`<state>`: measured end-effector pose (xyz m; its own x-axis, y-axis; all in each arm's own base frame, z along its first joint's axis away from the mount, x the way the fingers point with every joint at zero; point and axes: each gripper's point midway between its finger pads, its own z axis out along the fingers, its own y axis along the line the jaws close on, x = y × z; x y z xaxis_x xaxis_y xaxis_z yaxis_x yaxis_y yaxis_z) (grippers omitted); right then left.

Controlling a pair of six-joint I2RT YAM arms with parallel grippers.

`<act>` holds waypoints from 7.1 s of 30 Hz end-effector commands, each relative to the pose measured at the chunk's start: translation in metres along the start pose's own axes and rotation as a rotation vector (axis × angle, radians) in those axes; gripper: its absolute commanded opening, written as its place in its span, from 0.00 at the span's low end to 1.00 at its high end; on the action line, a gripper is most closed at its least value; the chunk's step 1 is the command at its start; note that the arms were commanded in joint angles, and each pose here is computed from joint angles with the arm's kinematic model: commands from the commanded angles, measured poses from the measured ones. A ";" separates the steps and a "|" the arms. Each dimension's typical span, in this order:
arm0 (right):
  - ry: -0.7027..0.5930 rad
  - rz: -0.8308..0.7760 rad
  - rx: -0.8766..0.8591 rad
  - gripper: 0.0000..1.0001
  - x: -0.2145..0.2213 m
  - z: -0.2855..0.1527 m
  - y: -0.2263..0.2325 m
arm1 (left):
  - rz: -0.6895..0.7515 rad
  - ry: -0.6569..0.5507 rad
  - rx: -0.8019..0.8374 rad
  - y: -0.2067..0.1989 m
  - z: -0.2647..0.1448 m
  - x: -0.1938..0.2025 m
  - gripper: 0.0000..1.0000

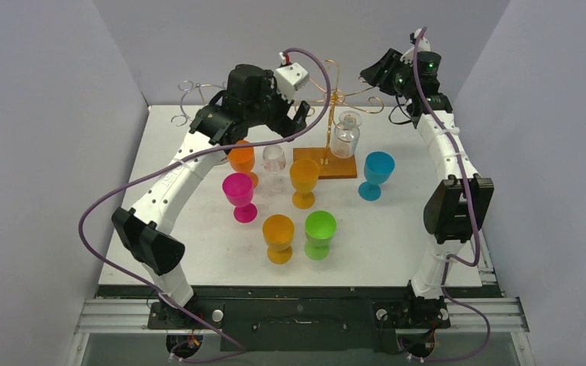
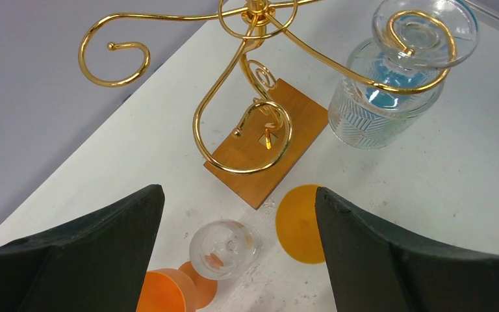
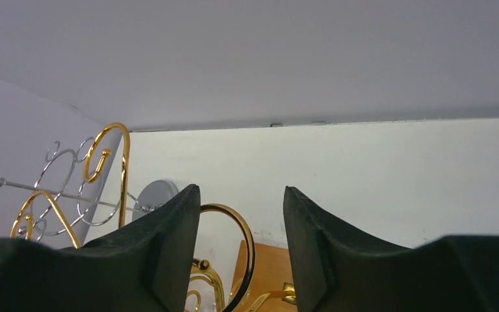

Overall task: Place the wine glass upside down on the wine glass rack
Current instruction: Adjust the wine rack at the center of the board.

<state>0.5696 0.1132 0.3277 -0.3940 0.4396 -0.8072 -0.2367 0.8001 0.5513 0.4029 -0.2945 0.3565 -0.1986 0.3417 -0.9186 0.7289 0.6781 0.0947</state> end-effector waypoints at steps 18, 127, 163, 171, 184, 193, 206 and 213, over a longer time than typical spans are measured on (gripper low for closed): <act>-0.115 0.006 -0.089 0.05 -0.016 -0.032 0.020 | 0.006 -0.039 -0.122 0.042 0.024 -0.030 0.70; -0.218 0.123 -0.057 0.00 0.012 -0.126 0.013 | 0.079 -0.044 -0.152 0.098 0.045 -0.027 0.39; -0.276 0.135 0.066 0.01 0.002 -0.127 0.032 | 0.062 -0.072 -0.091 0.076 0.059 -0.037 0.49; -0.280 0.140 0.061 0.06 0.003 -0.136 0.035 | 0.069 -0.074 -0.143 0.092 0.076 -0.032 0.48; -0.250 0.135 0.043 0.08 0.010 -0.149 0.056 | 0.031 -0.165 -0.229 0.121 0.076 -0.051 0.43; -0.244 0.110 0.081 0.23 0.014 -0.161 0.053 | 0.031 -0.149 -0.199 0.117 0.081 -0.044 0.45; -0.252 0.009 0.169 0.69 0.005 -0.200 0.048 | 0.048 -0.093 -0.263 0.114 0.025 -0.044 0.89; -0.180 -0.047 0.387 0.69 0.047 -0.236 0.009 | 0.068 -0.068 -0.378 0.124 -0.032 -0.056 0.96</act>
<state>0.3655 0.0710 0.3616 -0.2290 0.4963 -0.8374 -0.0145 0.8584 0.5127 0.5132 -0.2441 0.3693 -0.1721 0.3648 -0.9150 0.5421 0.8106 0.2213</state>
